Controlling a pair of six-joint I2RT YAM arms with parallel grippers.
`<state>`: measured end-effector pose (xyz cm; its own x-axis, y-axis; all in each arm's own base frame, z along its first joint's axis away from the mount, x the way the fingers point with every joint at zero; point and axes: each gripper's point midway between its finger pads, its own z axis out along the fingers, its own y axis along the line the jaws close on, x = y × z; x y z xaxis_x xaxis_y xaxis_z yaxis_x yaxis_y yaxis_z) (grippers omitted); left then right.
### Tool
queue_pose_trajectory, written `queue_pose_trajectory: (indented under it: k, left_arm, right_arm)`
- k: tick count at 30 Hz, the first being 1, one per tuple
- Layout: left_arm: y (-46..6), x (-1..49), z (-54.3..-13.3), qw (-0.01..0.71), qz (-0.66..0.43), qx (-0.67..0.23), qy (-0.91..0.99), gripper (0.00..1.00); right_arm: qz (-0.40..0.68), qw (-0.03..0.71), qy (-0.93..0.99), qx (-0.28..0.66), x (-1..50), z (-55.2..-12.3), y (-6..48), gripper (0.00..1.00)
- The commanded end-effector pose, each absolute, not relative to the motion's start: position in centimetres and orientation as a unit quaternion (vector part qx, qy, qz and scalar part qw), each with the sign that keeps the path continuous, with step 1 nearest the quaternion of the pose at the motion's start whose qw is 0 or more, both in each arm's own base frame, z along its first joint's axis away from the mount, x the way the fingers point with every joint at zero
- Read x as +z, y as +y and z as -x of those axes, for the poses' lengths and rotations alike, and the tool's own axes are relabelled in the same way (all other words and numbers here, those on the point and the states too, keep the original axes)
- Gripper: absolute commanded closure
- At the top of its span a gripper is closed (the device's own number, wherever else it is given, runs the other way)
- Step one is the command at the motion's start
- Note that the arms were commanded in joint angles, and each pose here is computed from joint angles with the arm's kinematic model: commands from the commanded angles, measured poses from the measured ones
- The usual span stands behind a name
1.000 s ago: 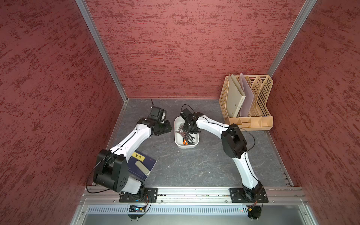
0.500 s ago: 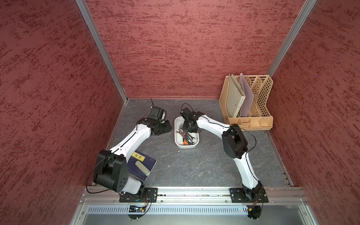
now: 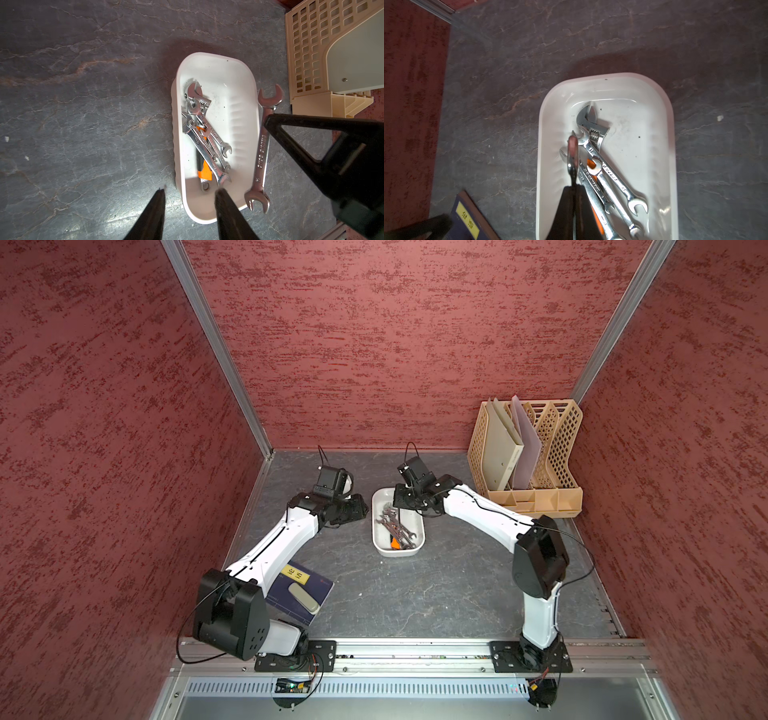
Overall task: Take out the wrench from the storage box
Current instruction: Place the wrench at the center of the board.
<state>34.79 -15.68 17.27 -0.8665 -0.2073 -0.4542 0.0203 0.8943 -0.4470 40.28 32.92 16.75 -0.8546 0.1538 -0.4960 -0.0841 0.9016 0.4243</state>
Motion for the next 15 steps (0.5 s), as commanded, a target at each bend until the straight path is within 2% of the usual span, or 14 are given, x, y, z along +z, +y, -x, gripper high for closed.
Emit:
queue_pose_trajectory:
  k: [1, 9, 15]
  left_arm:
    - [-16.7, 19.1, -34.6, 0.276, 0.033, -0.248, 0.928, 0.57]
    - [-18.2, 19.9, -34.4, 0.283, 0.021, -0.262, 0.922, 0.56]
    - [-19.1, 20.1, -34.6, 0.285, 0.016, -0.266, 0.921, 0.56]
  right_arm:
    - [-0.006, 0.287, 0.926, 0.244, 18.0, -38.8, 31.9, 1.0]
    - [-0.042, 0.266, 0.934, 0.233, 14.2, -32.3, 26.3, 1.0]
    - [-0.07, 0.229, 0.938, 0.252, 10.7, -28.0, 24.4, 1.0]
